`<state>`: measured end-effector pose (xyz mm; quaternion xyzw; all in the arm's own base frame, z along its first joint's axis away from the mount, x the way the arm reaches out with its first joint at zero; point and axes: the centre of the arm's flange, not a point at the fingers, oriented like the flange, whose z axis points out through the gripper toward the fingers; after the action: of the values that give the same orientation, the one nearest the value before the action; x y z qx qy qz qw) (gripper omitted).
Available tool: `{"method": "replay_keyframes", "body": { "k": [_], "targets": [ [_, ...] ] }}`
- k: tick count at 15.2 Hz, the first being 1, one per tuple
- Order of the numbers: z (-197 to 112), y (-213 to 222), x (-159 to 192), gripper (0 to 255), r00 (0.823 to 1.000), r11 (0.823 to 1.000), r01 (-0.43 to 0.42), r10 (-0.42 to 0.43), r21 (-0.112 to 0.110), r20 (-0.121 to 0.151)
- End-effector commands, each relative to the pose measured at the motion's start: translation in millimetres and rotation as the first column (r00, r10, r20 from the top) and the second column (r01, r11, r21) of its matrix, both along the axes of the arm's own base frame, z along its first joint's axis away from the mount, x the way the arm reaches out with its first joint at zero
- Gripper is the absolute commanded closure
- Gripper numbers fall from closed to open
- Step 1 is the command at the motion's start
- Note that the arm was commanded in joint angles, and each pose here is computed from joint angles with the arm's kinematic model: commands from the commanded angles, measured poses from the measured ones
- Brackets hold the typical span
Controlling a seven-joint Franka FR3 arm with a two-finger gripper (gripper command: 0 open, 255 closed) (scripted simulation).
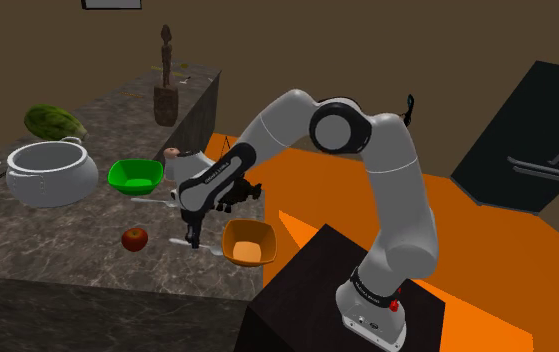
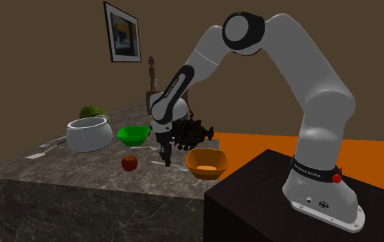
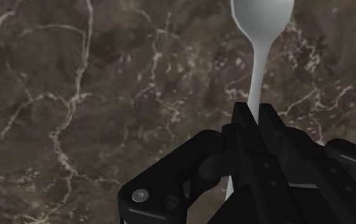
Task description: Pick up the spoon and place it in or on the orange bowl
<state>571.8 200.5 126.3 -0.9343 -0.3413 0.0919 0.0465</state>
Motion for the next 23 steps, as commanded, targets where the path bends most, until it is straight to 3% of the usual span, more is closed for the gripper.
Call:
{"method": "replay_keyframes", "body": {
  "k": [1, 21, 23],
  "targets": [
    [11, 1, -1, 255, 1.0, 1.0, 0.0, 0.0, 0.0, -0.002],
    [116, 1, -1, 255, 1.0, 1.0, 0.0, 0.0, 0.0, -0.002],
    [118, -19, -18, 255, 1.0, 1.0, 0.0, 0.0, 0.0, -0.002]
  ]
}}
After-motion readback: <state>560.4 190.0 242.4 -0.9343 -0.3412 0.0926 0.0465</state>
